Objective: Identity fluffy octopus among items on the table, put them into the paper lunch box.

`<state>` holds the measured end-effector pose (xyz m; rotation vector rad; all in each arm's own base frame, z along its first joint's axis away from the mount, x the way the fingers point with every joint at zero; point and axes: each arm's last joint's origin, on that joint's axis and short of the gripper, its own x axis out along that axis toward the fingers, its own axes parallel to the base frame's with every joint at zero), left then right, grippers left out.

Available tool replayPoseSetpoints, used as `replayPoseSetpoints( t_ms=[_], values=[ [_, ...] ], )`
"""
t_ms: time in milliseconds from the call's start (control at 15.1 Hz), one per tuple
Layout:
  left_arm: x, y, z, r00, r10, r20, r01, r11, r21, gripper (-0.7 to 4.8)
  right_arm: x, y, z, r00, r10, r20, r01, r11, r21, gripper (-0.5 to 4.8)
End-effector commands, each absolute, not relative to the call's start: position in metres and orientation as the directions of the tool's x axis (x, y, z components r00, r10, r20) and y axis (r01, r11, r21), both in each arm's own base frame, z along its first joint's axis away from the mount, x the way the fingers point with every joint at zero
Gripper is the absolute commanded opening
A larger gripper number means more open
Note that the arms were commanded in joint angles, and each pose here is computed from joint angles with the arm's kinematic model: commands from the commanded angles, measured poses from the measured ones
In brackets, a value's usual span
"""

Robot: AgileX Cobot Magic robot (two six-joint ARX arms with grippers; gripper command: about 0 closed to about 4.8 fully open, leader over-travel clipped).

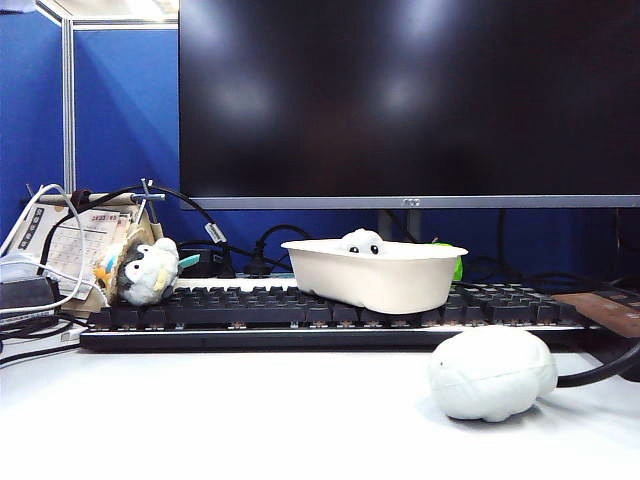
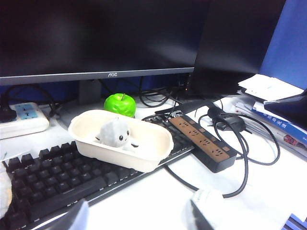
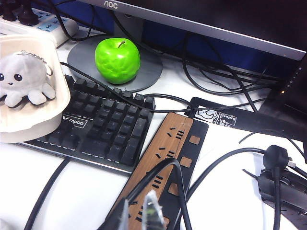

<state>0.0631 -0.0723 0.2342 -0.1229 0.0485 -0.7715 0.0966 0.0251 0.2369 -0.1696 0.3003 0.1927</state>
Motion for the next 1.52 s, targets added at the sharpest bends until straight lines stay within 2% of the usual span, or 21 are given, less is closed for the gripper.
replayPoseSetpoints(
  t_ms=[66,264,529,991,1190,1520],
  values=[
    [0.064,-0.073,0.233,0.718,-0.696,0.016,0.692,0.711,-0.130,2.68,0.097,0.025,0.239,0.941,0.165,-0.296,-0.211,0.968,-0.132,0.53],
    [0.067,-0.077,0.215,0.718,-0.696,0.019,0.692,0.710,-0.133,2.68,0.097,0.025,0.239,0.941,0.165,-0.296,-0.212,0.968,-0.132,0.53],
    [0.070,-0.080,0.200,0.713,-0.690,0.125,0.701,0.698,-0.144,2.68,0.097,0.025,0.239,0.941,0.165,-0.296,-0.211,0.968,-0.132,0.53],
    [0.070,-0.080,0.199,0.718,-0.685,0.120,0.696,0.709,-0.114,2.68,0.097,0.025,0.239,0.941,0.165,-0.296,-0.211,0.968,-0.132,0.53],
    [0.078,-0.071,0.199,0.783,-0.609,0.127,0.621,0.774,-0.119,2.68,0.097,0.025,0.239,0.941,0.165,-0.296,-0.211,0.968,-0.132,0.53],
    [0.087,-0.046,0.205,0.899,-0.390,0.198,0.419,0.899,-0.129,2.68,0.097,0.025,0.239,0.941,0.165,-0.296,-0.212,0.968,-0.132,0.53]
  ],
)
